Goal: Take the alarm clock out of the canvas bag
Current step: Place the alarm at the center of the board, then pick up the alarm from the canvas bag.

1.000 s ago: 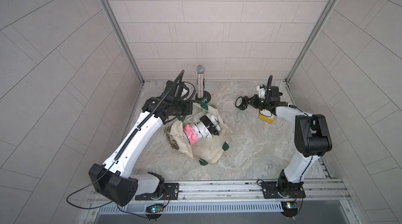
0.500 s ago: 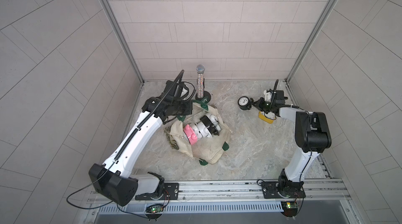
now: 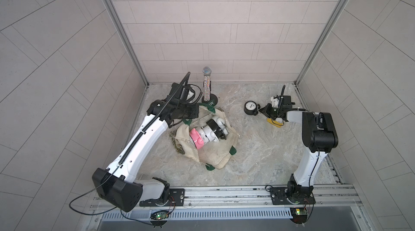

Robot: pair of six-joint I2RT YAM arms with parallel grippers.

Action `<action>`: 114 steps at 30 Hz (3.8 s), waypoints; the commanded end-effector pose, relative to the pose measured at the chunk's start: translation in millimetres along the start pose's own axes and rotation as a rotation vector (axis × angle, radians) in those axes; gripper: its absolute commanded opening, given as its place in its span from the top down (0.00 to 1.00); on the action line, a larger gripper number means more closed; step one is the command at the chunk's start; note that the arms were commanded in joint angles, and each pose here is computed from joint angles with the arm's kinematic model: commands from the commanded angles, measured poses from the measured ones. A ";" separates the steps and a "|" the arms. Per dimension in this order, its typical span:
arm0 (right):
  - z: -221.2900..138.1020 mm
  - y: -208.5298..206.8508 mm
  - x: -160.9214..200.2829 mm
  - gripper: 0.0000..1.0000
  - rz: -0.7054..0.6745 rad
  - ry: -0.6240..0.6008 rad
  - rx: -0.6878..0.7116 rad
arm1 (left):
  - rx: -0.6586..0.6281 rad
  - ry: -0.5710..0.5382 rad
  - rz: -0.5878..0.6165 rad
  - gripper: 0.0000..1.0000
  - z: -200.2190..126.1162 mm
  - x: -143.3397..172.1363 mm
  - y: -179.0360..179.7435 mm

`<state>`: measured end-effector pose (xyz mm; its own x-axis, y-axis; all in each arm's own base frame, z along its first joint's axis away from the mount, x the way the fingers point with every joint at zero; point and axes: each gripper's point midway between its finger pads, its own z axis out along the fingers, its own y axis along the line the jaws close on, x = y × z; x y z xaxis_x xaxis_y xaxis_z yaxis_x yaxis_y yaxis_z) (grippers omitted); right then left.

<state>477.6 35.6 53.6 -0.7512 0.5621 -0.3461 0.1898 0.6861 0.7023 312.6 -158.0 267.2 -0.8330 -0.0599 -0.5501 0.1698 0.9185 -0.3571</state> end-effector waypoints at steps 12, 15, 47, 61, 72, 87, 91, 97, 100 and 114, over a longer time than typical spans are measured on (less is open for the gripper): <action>-12.1 8.3 -13.8 0.67 -0.017 -0.036 -0.062 | 0.048 -0.107 0.021 1.00 -11.2 -26.6 -12.3; -26.6 9.1 -23.5 0.64 0.003 -0.058 -0.082 | 0.050 -0.104 0.020 1.00 -11.0 -25.7 -12.0; -241.0 342.4 111.0 0.60 -0.871 -0.281 -0.694 | 0.058 -0.178 0.010 1.00 -27.9 -33.3 -14.2; -225.4 350.6 251.1 0.66 -1.138 -0.199 -0.650 | 0.046 -0.183 0.008 1.00 -30.2 -33.6 -11.3; -138.7 310.4 311.6 0.71 -1.101 -0.091 -0.428 | 0.051 -0.178 0.009 1.00 -30.0 -32.0 -12.0; -71.2 303.9 331.8 0.62 -1.095 -0.024 -0.247 | 0.069 -0.173 0.014 1.00 -29.0 -32.2 -15.3; -61.0 306.7 331.8 0.61 -1.115 -0.035 -0.226 | 0.075 -0.173 0.011 1.00 -29.6 -32.5 -16.3; -47.9 312.6 334.6 0.61 -1.120 -0.032 -0.209 | 0.078 -0.173 0.008 1.00 -30.3 -32.2 -16.7; -41.6 313.0 337.7 0.61 -1.127 -0.018 -0.200 | 0.079 -0.173 0.008 1.00 -29.9 -32.2 -16.7; -22.0 308.4 343.4 0.70 -1.142 0.010 -0.165 | 0.089 -0.167 0.000 1.00 -28.1 -29.0 -17.1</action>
<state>260.3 428.5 165.9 -0.4390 -0.3440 -0.8300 -0.6960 0.7144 0.0720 311.3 -157.4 268.2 -0.8249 -0.0727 -0.5605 0.1693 0.9144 -0.3678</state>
